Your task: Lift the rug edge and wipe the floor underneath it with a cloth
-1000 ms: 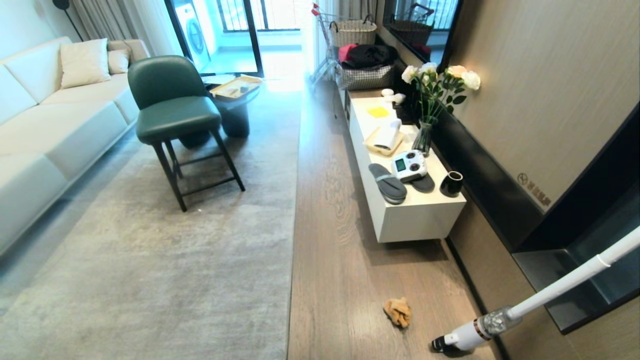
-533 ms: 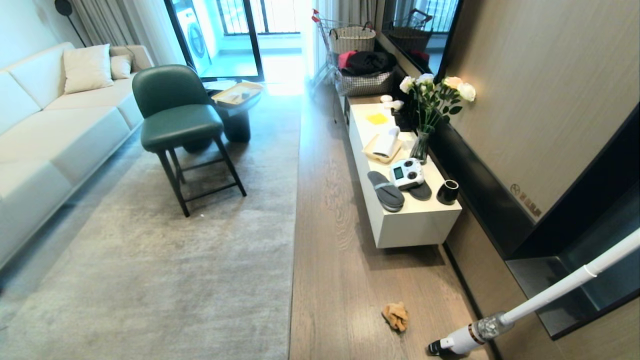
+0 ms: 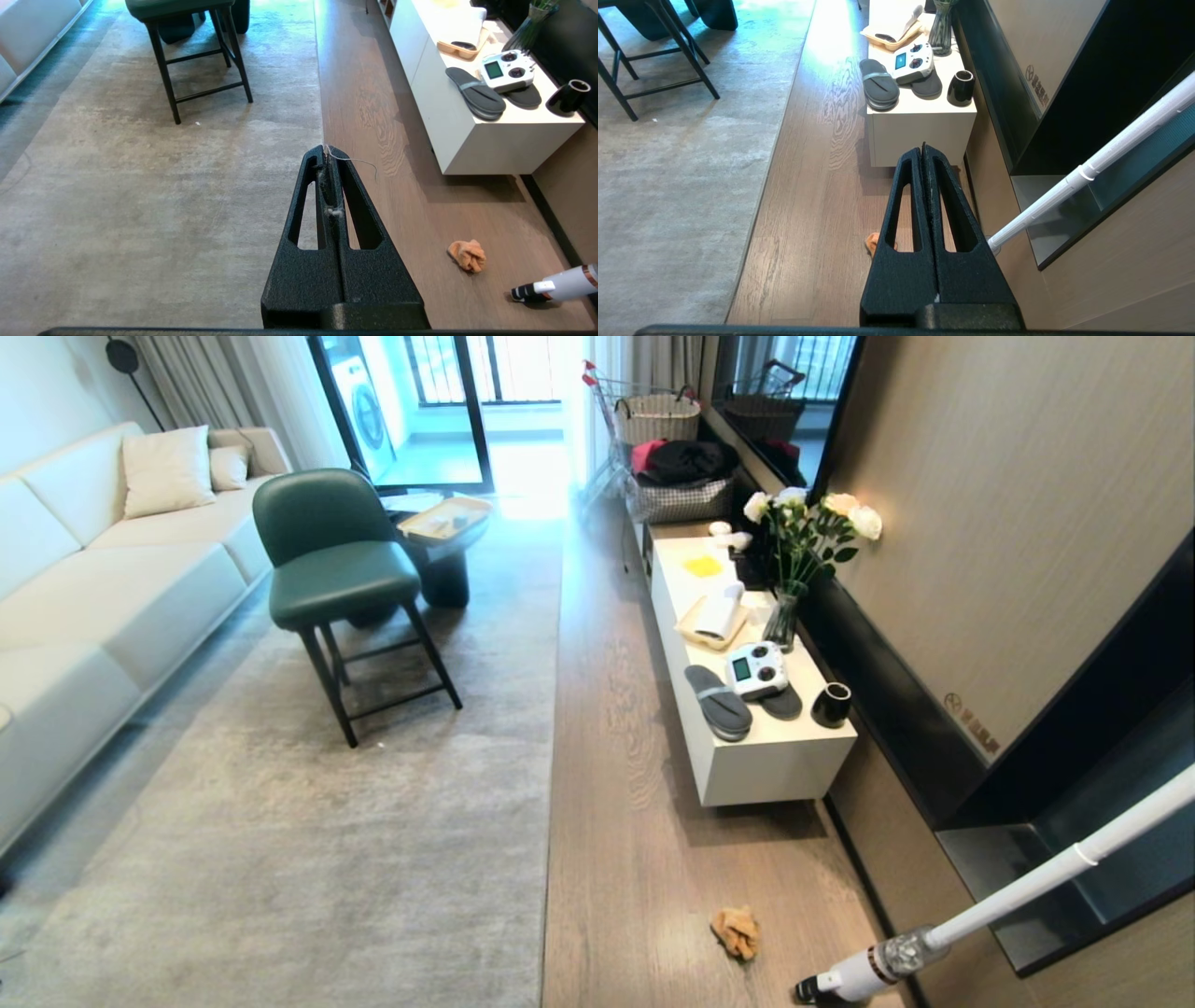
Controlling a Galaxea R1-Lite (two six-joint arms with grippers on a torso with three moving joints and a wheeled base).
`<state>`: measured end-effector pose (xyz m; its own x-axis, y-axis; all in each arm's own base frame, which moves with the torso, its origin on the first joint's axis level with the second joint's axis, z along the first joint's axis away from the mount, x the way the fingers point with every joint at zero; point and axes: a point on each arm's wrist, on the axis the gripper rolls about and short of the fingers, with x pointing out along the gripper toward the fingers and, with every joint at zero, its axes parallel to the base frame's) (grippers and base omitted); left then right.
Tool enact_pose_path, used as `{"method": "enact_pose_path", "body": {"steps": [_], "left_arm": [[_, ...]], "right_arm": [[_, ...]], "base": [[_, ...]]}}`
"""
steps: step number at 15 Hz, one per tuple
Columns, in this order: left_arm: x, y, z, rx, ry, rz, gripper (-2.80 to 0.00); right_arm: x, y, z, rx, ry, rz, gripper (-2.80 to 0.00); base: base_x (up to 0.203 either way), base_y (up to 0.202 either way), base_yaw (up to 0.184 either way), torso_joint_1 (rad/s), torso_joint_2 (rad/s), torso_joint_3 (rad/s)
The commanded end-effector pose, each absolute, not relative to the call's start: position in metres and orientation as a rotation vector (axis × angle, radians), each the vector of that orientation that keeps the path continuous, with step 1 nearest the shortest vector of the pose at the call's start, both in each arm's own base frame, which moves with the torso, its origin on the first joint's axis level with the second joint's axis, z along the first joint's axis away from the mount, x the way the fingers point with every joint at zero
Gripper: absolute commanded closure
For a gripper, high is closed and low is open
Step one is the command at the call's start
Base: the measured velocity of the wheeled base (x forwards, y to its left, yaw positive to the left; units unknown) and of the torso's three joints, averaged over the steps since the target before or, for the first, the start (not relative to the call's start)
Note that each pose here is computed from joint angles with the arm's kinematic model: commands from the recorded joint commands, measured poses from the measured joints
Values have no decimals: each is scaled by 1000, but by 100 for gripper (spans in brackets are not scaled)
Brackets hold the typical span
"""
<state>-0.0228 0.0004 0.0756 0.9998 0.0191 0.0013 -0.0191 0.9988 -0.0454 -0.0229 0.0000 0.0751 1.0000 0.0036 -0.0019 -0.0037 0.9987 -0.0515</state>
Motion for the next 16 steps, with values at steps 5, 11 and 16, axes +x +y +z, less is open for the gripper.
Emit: {"method": "enact_pose_path", "body": {"steps": [5,11,16], "left_arm": [[-23,0,76,-46,-2,21,0],[-23,0,76,-46,-2,21,0],[-23,0,76,-46,-2,21,0]], "right_arm": [[-23,0,75,-52,3,5,0],[-23,0,75,-52,3,5,0],[-23,0,75,-43,5,3,0]], "base": [[0,0,0,147,-323,-180],[0,0,0,121,-262,-142],[0,0,0,30,-63,-35]]}}
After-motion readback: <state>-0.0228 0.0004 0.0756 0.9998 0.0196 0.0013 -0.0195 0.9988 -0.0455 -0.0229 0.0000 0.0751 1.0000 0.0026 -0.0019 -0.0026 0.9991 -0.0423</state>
